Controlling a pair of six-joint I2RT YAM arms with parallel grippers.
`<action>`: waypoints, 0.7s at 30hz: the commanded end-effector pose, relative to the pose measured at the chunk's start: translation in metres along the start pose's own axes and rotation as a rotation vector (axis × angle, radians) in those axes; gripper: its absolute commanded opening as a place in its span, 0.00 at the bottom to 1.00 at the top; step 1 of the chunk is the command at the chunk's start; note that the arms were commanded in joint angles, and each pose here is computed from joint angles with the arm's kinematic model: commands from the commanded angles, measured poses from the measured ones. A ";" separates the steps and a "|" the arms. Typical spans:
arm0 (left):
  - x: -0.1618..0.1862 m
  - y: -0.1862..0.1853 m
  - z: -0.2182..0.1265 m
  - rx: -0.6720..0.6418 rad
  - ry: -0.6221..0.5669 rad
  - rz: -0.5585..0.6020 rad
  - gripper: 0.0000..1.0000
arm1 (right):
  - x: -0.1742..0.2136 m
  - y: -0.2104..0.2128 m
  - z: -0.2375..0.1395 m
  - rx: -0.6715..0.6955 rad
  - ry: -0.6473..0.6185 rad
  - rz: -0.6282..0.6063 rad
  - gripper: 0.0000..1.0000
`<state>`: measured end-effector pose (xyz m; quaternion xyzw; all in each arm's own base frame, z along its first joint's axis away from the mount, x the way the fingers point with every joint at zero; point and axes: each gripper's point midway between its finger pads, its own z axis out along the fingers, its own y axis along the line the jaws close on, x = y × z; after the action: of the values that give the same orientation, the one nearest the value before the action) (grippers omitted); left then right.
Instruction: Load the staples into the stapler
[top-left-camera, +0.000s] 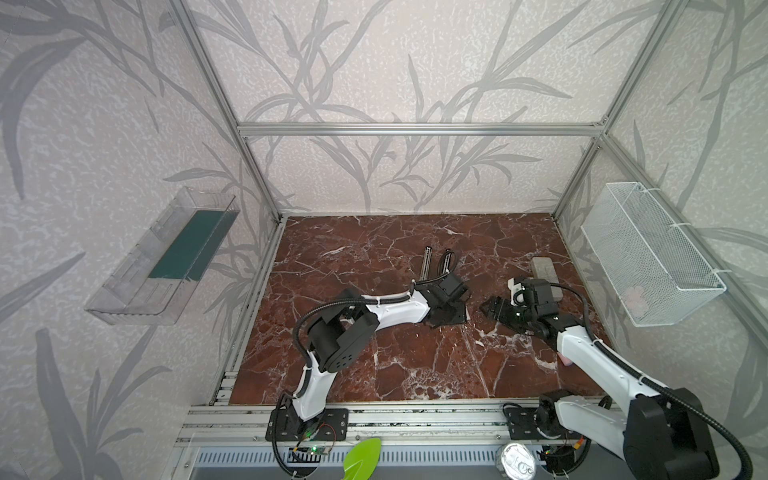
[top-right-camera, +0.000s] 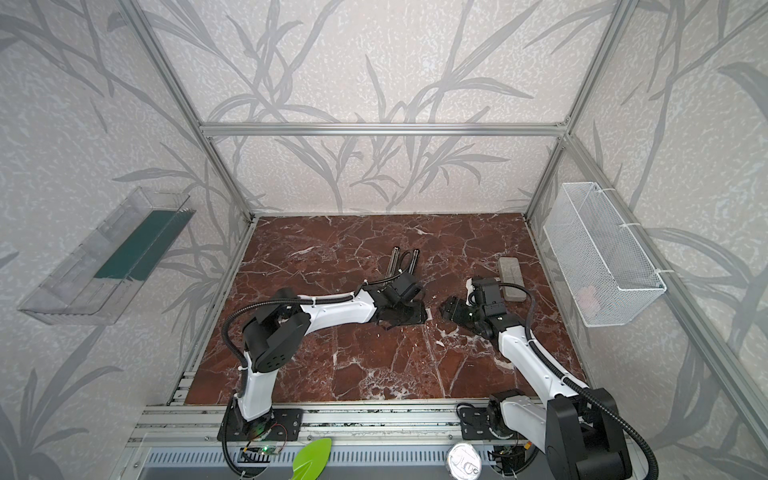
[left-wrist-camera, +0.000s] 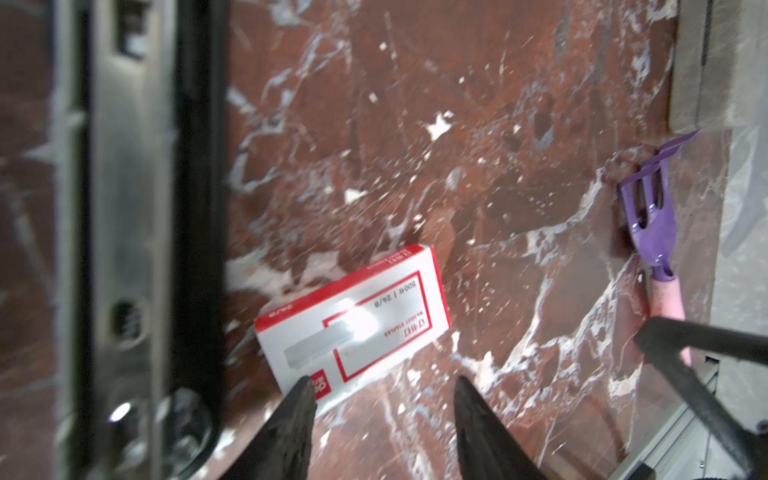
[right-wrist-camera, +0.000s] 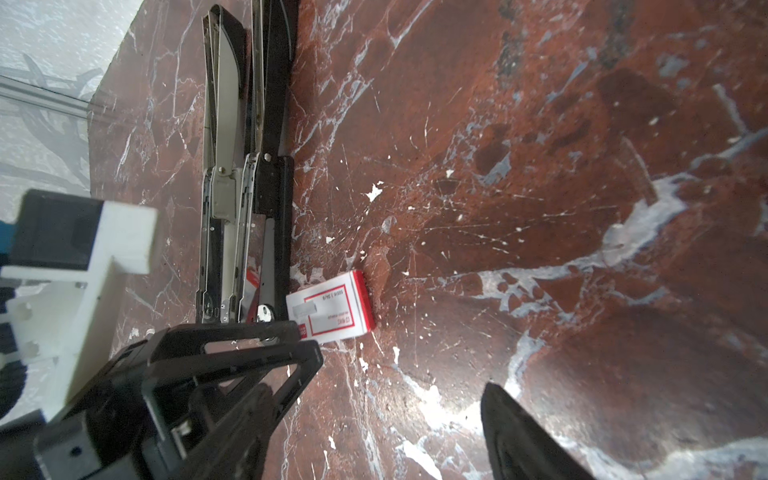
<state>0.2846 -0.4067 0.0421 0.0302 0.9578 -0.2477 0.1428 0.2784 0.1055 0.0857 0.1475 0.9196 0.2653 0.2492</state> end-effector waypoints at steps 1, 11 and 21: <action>0.002 0.010 -0.010 -0.045 -0.018 -0.006 0.56 | -0.001 0.000 0.003 -0.008 0.005 -0.005 0.79; 0.001 -0.001 -0.019 -0.057 -0.042 0.058 0.55 | 0.005 -0.001 0.006 -0.015 0.030 0.001 0.78; 0.008 0.014 -0.030 -0.101 -0.063 0.063 0.55 | 0.006 0.000 0.010 -0.027 0.040 0.009 0.78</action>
<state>0.2735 -0.3928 0.0546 0.0465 0.9604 -0.2153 0.1705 0.2779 0.1109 0.0779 0.1447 0.9211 0.2764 0.2328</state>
